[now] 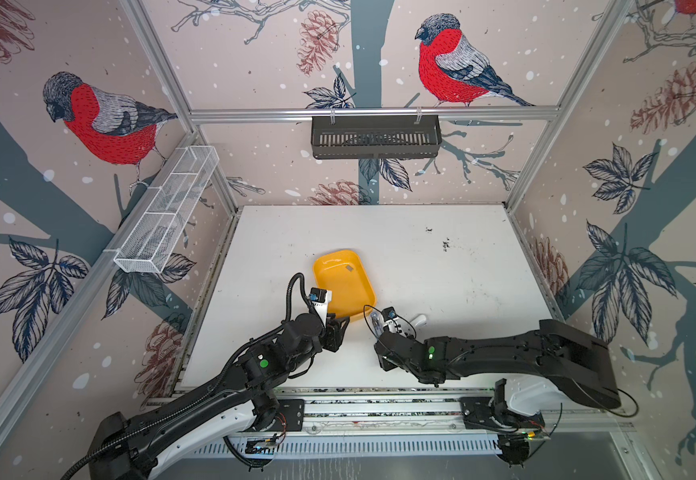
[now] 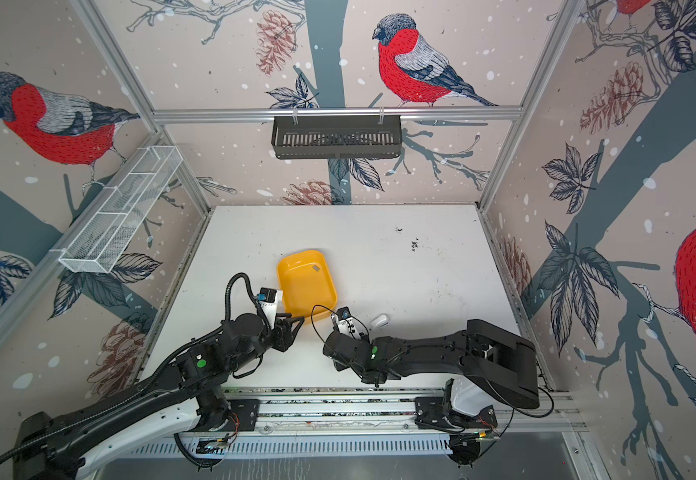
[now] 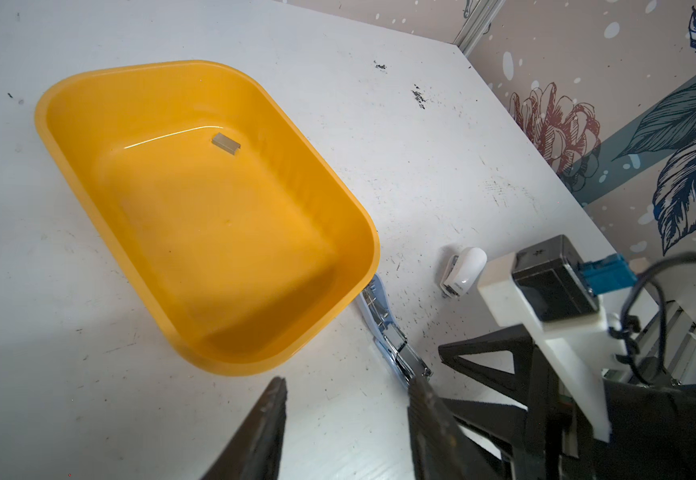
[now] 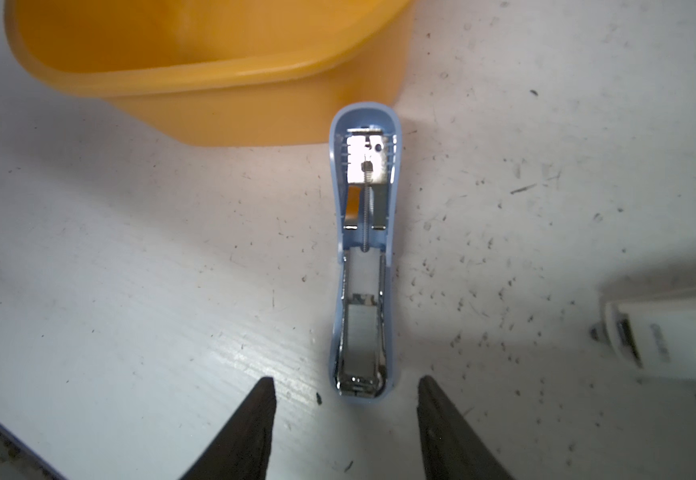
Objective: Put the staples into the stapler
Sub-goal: 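Move both open grippers to the open light-blue stapler beside the yellow tray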
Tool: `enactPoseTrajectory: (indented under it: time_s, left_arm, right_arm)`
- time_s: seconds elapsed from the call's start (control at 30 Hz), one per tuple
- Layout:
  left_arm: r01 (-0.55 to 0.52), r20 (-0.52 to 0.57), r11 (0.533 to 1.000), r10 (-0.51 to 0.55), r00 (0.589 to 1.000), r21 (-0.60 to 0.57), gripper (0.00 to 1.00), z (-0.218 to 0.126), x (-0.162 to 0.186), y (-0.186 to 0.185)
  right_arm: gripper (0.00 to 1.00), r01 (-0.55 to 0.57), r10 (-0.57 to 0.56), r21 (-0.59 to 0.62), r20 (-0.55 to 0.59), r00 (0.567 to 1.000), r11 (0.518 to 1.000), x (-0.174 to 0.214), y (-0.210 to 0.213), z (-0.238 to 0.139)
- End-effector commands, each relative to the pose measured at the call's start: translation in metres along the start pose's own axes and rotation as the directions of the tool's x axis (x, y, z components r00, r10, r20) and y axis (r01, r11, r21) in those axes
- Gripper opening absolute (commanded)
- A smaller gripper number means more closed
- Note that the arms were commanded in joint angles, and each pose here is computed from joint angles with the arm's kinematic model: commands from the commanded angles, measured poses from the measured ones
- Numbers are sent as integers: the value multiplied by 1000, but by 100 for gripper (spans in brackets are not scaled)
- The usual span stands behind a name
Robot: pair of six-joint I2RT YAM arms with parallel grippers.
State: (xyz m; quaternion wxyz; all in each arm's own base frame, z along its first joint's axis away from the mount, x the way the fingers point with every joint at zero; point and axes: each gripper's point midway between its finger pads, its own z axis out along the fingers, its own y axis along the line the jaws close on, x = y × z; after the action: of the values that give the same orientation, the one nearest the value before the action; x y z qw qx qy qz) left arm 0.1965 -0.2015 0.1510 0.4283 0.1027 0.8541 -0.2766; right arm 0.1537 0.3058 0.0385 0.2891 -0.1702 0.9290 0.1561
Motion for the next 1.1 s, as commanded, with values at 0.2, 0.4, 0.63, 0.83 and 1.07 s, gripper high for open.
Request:
enactPoseTrajectory:
  time_s: [0.2,0.4,0.63,0.83,1.07]
  left_arm:
    - [15,-27,998,-13,1000,53,46,14,4,-13]
    - [14,-46,997,-11,999,80,41,20,7,-19]
    - [21,-87,993,-11,996,114,40,22,12,-26]
    - [34,-127,986,-13,992,162,39,21,21,-34]
    - [69,-222,970,-16,975,233,39,23,53,-44]
  right_arm:
    - [49,-36,36,91,6,999,995,2,-23,6]
    - [46,-56,55,74,14,998,996,2,-29,2]
    - [44,-70,70,10,34,997,997,-3,-26,-5]
    - [37,-140,149,-128,60,987,982,-20,-19,-18]
    - [31,-199,215,-179,71,974,963,-43,-33,-20]
